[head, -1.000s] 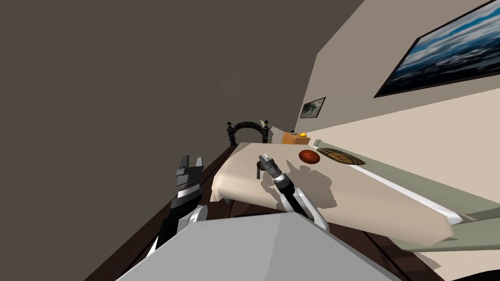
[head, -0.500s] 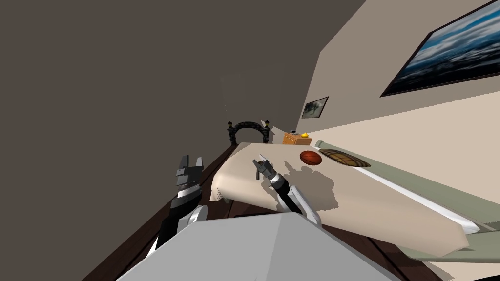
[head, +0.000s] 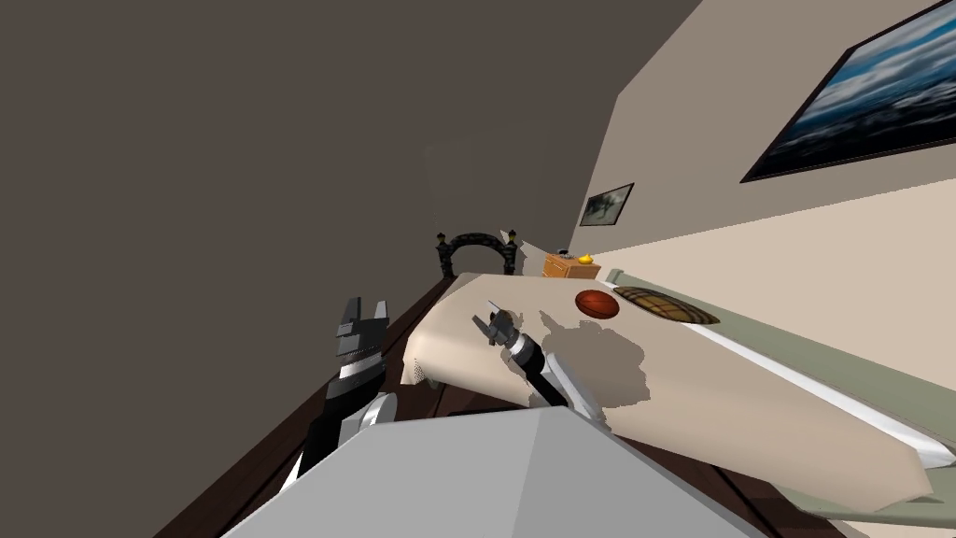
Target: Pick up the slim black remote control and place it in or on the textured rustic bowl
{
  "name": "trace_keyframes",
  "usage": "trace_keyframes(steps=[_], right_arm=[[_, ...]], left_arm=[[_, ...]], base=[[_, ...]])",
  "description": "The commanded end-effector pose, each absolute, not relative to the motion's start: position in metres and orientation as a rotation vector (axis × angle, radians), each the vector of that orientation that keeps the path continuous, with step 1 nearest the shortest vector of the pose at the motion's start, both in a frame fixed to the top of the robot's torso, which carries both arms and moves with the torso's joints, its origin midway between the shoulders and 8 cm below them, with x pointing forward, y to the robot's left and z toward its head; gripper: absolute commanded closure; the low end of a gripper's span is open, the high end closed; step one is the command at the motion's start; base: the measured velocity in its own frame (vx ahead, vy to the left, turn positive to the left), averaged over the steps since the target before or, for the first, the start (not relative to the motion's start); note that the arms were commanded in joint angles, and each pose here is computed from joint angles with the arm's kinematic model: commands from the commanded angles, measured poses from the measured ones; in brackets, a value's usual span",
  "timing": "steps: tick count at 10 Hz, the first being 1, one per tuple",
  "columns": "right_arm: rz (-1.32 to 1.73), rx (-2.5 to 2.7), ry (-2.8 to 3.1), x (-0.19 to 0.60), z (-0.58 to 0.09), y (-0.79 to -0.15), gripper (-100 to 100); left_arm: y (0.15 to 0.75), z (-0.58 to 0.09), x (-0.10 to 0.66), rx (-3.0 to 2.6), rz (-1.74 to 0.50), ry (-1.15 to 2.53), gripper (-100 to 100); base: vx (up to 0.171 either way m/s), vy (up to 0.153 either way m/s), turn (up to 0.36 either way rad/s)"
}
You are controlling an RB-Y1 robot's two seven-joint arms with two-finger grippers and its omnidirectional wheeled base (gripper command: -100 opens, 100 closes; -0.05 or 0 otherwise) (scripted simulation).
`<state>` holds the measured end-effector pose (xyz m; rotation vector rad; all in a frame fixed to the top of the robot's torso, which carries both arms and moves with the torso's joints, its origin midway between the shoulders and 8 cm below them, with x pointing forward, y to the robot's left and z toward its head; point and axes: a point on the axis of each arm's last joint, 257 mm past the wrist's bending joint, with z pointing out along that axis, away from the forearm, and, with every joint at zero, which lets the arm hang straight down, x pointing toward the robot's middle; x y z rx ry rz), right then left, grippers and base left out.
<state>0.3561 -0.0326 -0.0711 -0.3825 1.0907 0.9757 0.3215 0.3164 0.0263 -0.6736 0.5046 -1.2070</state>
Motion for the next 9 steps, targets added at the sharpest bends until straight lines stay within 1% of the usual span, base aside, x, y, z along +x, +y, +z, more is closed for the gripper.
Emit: trace_keyframes(steps=[1, 2, 3, 5, 6, 8, 9], right_arm=[[0.961, -0.446, 1.104, 0.355, -0.082, -0.021, -100], [0.953, -0.456, 1.108, 0.355, -0.084, -0.020, -100], [0.970, -0.534, 1.113, 0.349, -0.096, 0.000, -100], [0.942, -0.567, 1.125, 0.349, -0.102, 0.003, -100], [0.962, -0.646, 1.127, 0.342, -0.114, 0.022, -100], [0.931, -0.683, 1.140, 0.342, -0.122, 0.025, -100], [0.953, -0.764, 1.140, 0.334, -0.136, 0.042, -100]], left_arm=[[0.316, 0.026, 0.321, -0.674, -1.207, 0.505, 0], [0.316, 0.026, 0.321, -0.674, -1.207, 0.505, 0], [0.316, 0.026, 0.321, -0.674, -1.207, 0.505, 0], [0.316, 0.026, 0.321, -0.674, -1.207, 0.505, 0], [0.316, 0.026, 0.321, -0.674, -1.207, 0.505, 0], [0.316, 0.026, 0.321, -0.674, -1.207, 0.505, 0], [0.316, 0.026, 0.321, -0.674, -1.207, 0.505, 0]], base=[[0.017, -0.043, 0.049], [0.010, -0.023, -0.008], [0.017, -0.034, 0.069], [0.011, -0.030, 0.024], [0.016, -0.034, 0.074], [0.012, -0.027, 0.026], [0.022, -0.029, 0.072]])
